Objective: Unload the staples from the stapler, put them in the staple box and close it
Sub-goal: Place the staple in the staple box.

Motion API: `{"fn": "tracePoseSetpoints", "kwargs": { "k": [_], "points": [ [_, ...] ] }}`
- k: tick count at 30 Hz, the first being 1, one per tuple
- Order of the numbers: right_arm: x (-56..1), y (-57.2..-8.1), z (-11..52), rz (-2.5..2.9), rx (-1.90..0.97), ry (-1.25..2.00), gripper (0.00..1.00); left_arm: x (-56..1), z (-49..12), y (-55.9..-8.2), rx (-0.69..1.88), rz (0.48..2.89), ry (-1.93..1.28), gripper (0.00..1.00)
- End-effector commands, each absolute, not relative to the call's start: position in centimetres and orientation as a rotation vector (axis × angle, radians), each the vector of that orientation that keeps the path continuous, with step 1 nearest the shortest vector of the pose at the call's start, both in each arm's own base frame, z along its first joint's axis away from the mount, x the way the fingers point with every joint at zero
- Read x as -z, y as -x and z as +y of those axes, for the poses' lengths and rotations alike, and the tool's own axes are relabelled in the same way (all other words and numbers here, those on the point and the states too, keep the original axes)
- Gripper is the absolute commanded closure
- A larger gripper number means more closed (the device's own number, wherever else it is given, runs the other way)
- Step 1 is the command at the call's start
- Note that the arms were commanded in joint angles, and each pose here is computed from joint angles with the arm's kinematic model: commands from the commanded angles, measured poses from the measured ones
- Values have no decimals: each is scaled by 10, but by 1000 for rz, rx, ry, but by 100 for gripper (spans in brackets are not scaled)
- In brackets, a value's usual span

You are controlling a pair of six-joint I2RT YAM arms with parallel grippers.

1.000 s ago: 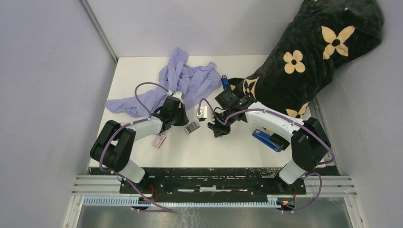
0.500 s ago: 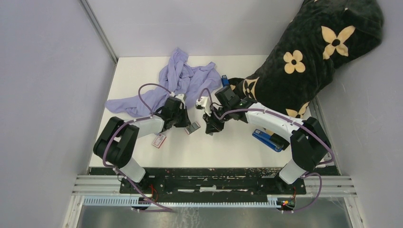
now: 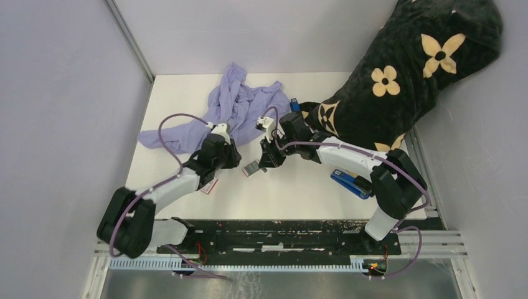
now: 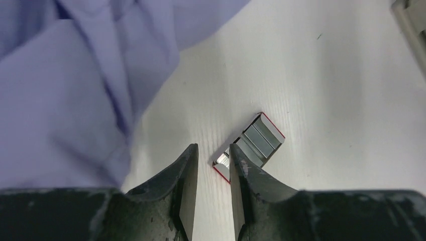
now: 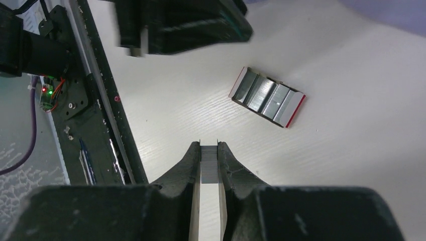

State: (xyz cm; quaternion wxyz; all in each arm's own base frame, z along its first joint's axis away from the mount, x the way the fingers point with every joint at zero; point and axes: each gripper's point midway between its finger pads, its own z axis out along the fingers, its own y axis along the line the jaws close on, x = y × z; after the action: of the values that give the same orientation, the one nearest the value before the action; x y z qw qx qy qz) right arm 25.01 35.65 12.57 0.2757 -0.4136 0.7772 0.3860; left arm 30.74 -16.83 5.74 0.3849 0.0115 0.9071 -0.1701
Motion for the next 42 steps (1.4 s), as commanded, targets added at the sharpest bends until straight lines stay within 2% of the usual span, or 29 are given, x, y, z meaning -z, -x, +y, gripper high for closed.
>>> {"fn": "tracePoseSetpoints", "kwargs": {
  "k": [1, 6, 15, 29, 42],
  "points": [
    [-131, -269, 378, 2083, -1047, 984, 86, -115, -137, -312, 386, 2026, 109, 63],
    [-116, -273, 403, 2115, -1021, 990, 86, -134, -117, -284, 440, 1842, 161, 57],
    [-96, -291, 430, 2193, -905, 929, 86, -114, -96, -261, 451, 1759, 246, 57],
    [-75, -302, 427, 2260, -721, 829, 84, -109, -98, -261, 461, 1760, 236, 57],
    [-67, -300, 432, 2261, -691, 849, 84, -110, -99, -260, 467, 1752, 230, 57]
  ]
}}
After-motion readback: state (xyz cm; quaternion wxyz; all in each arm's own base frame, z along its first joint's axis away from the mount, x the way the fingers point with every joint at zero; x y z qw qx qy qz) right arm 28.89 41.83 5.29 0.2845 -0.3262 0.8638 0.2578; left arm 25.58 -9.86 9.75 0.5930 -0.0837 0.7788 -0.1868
